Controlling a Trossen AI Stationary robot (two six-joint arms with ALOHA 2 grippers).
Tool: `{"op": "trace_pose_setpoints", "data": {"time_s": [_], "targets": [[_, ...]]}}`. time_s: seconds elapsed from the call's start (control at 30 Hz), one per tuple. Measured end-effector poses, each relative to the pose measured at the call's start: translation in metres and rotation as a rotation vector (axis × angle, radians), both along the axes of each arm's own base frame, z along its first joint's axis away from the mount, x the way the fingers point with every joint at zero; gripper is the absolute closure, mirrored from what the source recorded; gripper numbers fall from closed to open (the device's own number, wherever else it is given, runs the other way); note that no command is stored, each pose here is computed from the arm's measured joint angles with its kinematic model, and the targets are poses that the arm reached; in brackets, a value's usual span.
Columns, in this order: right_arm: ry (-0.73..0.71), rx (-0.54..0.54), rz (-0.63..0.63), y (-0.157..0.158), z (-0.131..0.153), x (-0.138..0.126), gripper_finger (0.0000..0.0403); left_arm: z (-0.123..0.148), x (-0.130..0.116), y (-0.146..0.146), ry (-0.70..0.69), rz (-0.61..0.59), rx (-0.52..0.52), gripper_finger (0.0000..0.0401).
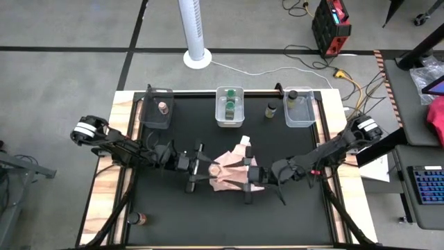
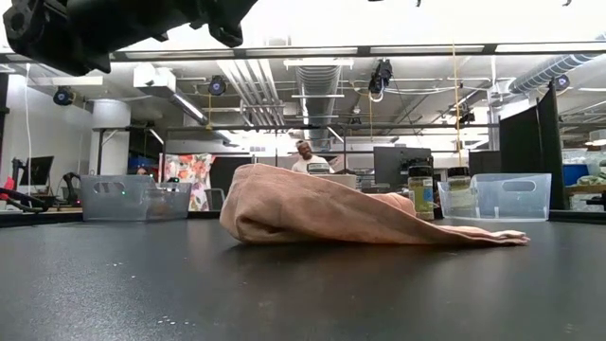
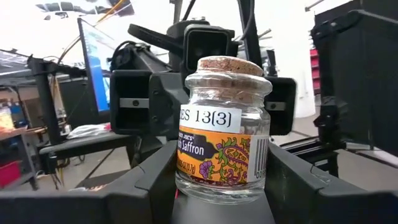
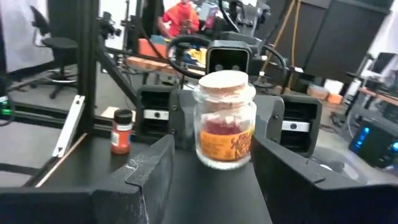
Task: Sort spices by type
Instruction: Put the brown spice bottle into the black bin
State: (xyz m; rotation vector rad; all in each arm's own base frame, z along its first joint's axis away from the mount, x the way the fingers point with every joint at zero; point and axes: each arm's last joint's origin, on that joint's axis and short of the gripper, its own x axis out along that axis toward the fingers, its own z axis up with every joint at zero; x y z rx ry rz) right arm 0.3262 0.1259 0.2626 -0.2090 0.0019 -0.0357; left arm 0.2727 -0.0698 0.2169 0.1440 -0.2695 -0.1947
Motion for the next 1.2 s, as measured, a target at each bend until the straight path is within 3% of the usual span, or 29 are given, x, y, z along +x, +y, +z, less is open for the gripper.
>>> {"op": "trace_pose_setpoints", "data": {"time_s": [0.37,0.53,0.87,1.2], "targets": [[0.003,-0.070,-0.038,0.001,-0.001,0.027,0.0113,0.000,0.001,0.000,0.001,0.009,-0.003,0.0225],[0.004,-0.118,-0.037,0.005,-0.003,0.039,0.0096,-0.001,0.001,0.000,0.008,0.007,-0.007,0.0215],[-0.001,-0.103,-0.036,0.004,0.001,0.041,0.0123,-0.002,0.001,0.000,0.026,0.006,-0.002,0.0217],[-0.001,-0.101,-0.047,0.000,0.001,0.042,0.0177,-0.003,0.001,0.000,0.034,0.006,0.000,0.0209]]}}
